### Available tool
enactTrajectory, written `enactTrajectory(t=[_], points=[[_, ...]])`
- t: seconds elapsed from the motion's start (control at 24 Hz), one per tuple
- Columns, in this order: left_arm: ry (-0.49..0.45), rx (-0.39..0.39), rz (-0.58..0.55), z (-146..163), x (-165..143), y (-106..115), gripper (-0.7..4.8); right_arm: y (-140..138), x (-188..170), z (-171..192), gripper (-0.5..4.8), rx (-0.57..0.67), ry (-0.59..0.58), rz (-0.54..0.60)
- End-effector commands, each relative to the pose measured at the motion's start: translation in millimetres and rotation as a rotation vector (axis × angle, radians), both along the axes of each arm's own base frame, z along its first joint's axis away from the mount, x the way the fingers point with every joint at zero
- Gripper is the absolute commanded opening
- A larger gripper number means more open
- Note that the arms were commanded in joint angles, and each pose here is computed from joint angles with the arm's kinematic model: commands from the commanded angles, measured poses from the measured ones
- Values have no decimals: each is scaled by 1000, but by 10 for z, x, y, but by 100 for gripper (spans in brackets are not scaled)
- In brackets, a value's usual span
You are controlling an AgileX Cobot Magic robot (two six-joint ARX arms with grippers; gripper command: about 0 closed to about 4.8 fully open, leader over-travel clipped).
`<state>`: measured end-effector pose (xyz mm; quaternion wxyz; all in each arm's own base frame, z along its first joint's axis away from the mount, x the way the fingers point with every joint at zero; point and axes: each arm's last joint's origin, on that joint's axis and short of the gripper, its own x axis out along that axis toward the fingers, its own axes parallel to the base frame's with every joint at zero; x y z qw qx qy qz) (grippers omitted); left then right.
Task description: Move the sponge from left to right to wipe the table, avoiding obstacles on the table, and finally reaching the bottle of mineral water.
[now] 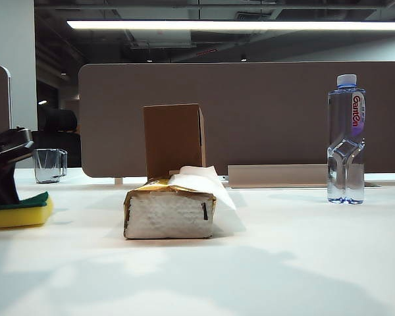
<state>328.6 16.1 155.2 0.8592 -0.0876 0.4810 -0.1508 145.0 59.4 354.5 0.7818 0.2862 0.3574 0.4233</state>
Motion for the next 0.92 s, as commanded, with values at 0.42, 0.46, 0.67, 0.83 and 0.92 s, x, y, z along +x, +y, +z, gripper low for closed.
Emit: enactTrajectory(t=[0.42,0.46,0.67,0.83,0.92], points=[[92,-45,28,-54,-574,-55,-6,-2,-38,-10,377,1,30,37],[92,-46,31,-66,-613,-58,-6,-1,-38,-10,377,1,30,38],[108,-63,59,-131,-812,-74,-6,-1,-40,-9,377,3,30,42],[129,-74,80,-190,-1007,-90,-6,1,-44,-7,377,12,32,57],[127,-76,83,-200,-1119,-100,-6,0,-50,-4,377,13,29,58]])
